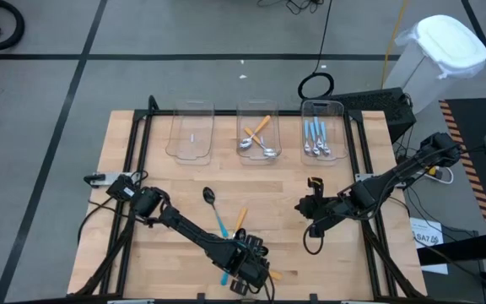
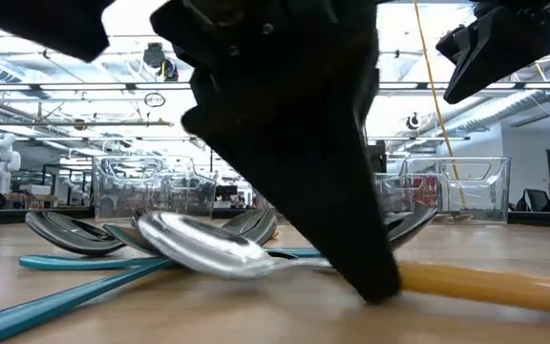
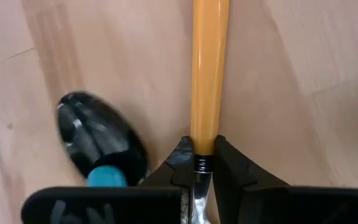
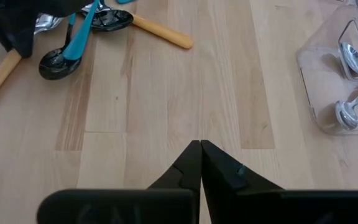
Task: Sort silverware by color (type)
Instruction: Put the brown spoon into the middle transparent bin
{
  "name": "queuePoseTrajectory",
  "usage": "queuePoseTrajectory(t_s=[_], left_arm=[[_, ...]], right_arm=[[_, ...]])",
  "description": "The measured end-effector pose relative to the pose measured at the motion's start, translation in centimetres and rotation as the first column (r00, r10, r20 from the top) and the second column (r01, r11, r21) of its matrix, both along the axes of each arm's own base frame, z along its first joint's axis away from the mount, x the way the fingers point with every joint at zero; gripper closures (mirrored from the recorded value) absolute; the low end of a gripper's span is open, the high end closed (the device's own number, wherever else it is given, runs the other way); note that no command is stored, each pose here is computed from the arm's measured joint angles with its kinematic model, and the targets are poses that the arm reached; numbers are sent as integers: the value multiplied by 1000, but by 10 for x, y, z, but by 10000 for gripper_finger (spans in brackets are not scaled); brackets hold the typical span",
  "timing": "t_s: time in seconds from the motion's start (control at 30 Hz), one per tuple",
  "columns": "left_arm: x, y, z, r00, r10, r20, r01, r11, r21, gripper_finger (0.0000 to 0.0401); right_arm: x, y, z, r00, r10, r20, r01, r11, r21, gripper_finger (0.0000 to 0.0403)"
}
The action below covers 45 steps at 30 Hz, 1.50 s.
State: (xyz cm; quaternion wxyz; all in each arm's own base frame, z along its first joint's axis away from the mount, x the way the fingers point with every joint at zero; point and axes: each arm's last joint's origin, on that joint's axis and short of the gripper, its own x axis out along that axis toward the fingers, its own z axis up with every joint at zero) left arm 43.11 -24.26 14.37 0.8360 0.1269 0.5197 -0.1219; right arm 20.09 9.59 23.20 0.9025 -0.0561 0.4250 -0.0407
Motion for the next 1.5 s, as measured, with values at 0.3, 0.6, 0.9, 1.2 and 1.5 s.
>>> queuePoseTrajectory(t_s=[0.3,0.6,0.9,1.2,1.5], left_arm=[[-4,3,39,997,-16,77,18,1000,-14,373],[-13,8,84,982,-58,180,56,998,12,374],[-22,18,127,950,-58,308,32,996,86,374],[-39,37,185,890,-48,454,-6,993,116,374],[-71,69,234,861,11,509,-127,973,193,374]], right_arm=[[0,0,0,1000,0,-5,0,1000,-3,399],[-1,0,0,1000,0,-8,0,1000,-4,399],[-3,-2,-2,999,-25,-36,25,1000,-2,399],[-4,-2,-3,998,-45,-46,46,999,7,399],[-8,-4,-5,994,-83,-78,84,996,11,399]])
